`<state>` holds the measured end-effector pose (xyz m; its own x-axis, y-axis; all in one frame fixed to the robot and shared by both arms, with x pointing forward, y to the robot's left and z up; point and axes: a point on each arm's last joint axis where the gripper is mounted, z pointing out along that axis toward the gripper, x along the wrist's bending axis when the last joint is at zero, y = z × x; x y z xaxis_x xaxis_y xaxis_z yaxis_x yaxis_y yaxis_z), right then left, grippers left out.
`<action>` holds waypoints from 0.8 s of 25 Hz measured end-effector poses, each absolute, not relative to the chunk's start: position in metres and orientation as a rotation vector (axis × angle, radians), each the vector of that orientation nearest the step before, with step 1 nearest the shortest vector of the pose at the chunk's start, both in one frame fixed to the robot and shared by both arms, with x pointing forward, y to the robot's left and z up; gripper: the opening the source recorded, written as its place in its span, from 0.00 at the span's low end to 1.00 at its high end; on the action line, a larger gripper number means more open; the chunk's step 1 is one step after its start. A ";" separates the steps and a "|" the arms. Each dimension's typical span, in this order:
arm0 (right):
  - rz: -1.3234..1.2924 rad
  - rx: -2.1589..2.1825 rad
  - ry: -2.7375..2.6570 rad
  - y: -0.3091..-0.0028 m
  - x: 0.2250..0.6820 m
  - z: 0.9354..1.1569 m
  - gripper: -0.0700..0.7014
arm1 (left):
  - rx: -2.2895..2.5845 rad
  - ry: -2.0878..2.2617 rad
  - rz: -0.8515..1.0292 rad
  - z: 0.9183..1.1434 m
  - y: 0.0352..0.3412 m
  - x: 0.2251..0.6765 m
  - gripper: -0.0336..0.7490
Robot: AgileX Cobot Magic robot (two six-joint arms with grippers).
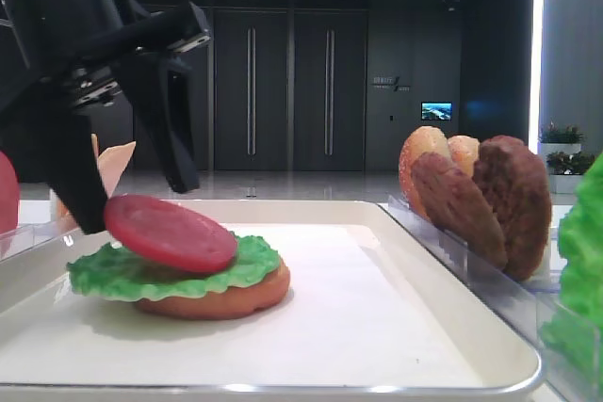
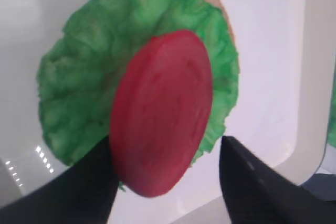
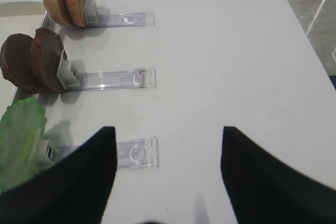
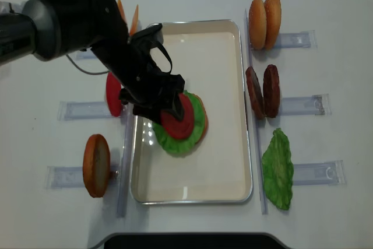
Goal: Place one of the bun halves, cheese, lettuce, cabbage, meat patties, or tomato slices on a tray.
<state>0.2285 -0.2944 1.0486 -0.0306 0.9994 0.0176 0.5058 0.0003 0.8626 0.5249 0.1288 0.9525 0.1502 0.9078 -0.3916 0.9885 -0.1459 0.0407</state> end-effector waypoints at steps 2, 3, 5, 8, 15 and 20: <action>0.942 1.580 1.613 -0.294 0.229 1.049 0.63 | 2.180 1.862 -0.369 0.954 0.133 0.523 0.72; 0.942 1.580 1.613 -0.294 0.229 1.049 0.63 | 2.200 1.872 -0.358 0.956 0.135 0.522 0.73; 0.942 1.580 1.613 -0.294 0.229 1.049 0.63 | 2.232 1.872 -0.328 0.966 0.138 0.522 0.75; 0.942 1.580 1.613 -0.294 0.229 1.049 0.63 | 2.216 1.849 -0.287 0.988 0.137 0.526 0.76; 0.942 1.580 1.613 -0.294 0.229 1.049 0.63 | 2.175 1.905 -0.083 1.047 0.142 0.541 0.76; 0.942 1.580 1.613 -0.294 0.229 1.049 0.63 | 2.218 1.989 0.065 1.054 0.154 0.543 0.75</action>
